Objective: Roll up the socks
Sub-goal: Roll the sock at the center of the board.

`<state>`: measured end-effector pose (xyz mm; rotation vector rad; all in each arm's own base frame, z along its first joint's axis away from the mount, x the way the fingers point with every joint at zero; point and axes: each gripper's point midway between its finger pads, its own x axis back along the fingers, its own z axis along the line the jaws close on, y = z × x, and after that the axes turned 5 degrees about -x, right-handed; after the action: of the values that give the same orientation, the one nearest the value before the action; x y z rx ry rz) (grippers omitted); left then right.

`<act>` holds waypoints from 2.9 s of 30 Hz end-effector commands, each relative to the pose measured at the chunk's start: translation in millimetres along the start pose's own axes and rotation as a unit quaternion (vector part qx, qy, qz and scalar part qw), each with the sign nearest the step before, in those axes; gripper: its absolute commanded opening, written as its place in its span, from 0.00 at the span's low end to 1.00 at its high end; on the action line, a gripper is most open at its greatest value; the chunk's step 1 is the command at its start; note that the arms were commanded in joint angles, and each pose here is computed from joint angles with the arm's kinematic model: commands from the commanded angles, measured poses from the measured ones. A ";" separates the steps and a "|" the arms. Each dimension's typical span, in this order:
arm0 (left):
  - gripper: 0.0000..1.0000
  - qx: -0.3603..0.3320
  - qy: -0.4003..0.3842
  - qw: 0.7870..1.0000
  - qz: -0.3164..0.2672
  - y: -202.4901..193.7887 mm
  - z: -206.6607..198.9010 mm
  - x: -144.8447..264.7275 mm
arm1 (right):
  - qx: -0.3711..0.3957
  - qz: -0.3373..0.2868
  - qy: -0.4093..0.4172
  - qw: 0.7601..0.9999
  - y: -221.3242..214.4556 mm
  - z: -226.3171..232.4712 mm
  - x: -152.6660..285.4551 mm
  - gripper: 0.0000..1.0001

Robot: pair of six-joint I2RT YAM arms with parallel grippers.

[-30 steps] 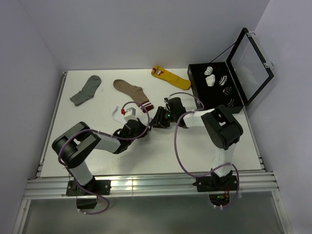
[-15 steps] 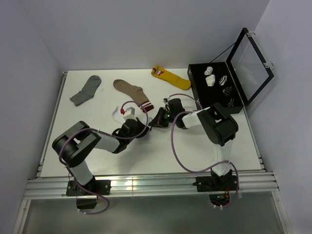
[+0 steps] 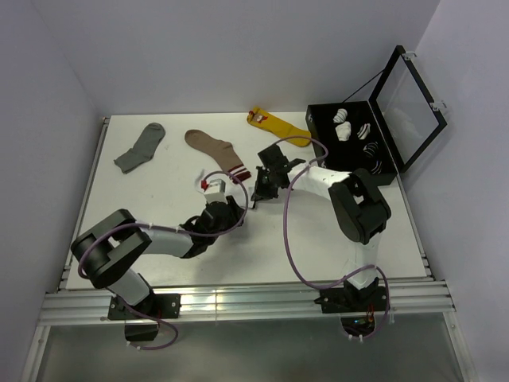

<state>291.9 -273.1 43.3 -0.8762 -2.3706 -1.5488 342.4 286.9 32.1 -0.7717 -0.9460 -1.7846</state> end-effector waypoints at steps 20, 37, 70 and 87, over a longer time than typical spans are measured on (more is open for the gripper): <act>0.49 -0.189 0.002 0.979 -0.073 -1.9 -67.3 -18.7 | -0.002 0.048 -0.094 0.994 -13.6 -10.8 19.2 0.00; 0.44 -0.242 0.057 0.967 -0.065 -23.0 -67.5 -27.8 | -0.002 0.056 -0.086 0.995 -16.1 -6.5 15.4 0.00; 0.00 0.022 -0.028 0.996 0.080 -29.3 -25.4 -25.3 | -0.025 0.001 0.128 0.991 3.2 40.1 53.5 0.36; 0.00 0.229 -0.078 0.962 0.128 -22.8 -0.3 -17.9 | -0.033 -0.045 0.201 0.978 15.4 31.1 33.8 0.47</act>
<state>309.3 -295.2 36.4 -1.1293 -2.4998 -0.9526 330.2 284.7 72.1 -0.4980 -0.6809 -1.9243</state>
